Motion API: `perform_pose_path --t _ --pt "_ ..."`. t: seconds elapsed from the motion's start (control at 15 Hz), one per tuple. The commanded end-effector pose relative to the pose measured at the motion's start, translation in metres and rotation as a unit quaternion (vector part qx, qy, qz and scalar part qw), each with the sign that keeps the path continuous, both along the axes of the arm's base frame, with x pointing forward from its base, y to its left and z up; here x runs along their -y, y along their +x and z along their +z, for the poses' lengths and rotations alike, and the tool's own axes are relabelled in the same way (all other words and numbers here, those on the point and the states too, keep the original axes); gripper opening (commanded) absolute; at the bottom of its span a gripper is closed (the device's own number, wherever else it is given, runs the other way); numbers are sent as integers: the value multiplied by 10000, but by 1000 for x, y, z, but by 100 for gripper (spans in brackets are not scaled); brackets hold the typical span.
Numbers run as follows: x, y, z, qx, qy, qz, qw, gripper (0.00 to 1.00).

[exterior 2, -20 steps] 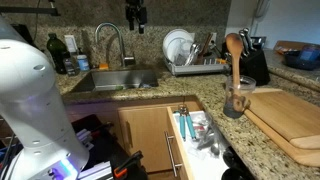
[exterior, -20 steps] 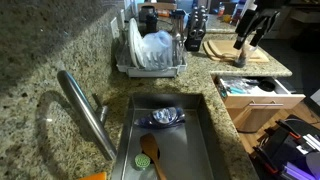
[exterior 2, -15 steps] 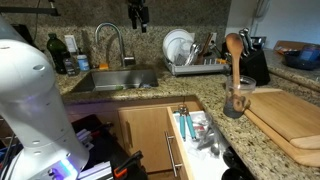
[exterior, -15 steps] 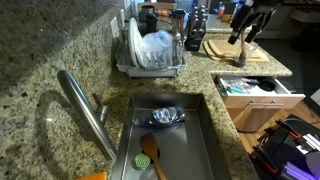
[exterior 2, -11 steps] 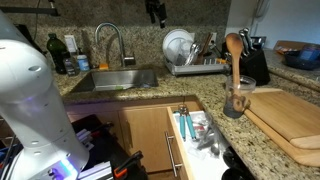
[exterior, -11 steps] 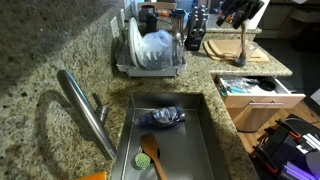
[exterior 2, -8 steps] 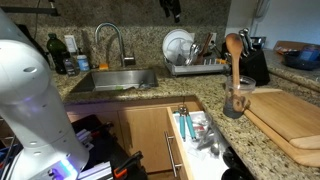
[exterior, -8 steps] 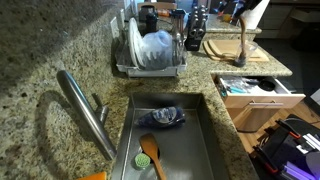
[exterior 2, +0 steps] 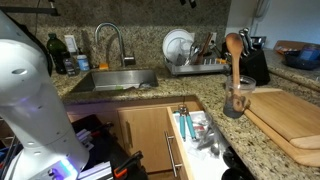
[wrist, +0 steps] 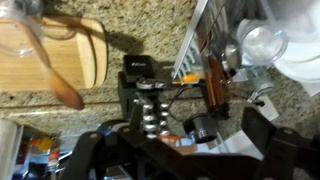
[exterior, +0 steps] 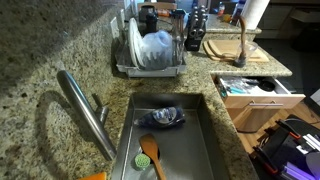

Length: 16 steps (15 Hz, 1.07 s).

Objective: Take the wooden spoon out of the cup and set it on the sink countertop

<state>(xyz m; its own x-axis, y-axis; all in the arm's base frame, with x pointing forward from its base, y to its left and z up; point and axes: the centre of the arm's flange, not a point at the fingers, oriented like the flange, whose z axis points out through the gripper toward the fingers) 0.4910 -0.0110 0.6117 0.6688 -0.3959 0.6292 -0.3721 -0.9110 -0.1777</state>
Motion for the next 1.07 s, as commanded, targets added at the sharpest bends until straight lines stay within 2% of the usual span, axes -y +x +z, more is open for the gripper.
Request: perform_pose_path --t 0.0,0.07,0.13,0.27,0.33,0.4,0.47,0.53,0.67,0.8,0.87,1.0 --pt "53 -24 27 -76 -409 -907 9950 100" --pt "35 -14 18 59 -243 -510 9984 100" --pt "45 -19 23 80 -275 -627 9976 100" --pt "41 -19 23 86 -275 -582 9979 100" --pt "37 -9 21 -147 41 -526 9985 100" --pt "43 1 14 -514 73 -664 9964 100" --pt "61 7 2 -838 -228 -803 9930 100" --pt "77 9 -8 -995 -486 -906 9897 100" --pt "115 5 -21 -1183 -1018 -1126 9813 100" --pt "142 4 -28 -1185 -1642 -1327 9703 100" --pt "125 -6 -26 -1125 -1258 -1200 9783 100" --pt "143 -6 -31 -1214 -1505 -1309 9724 100"
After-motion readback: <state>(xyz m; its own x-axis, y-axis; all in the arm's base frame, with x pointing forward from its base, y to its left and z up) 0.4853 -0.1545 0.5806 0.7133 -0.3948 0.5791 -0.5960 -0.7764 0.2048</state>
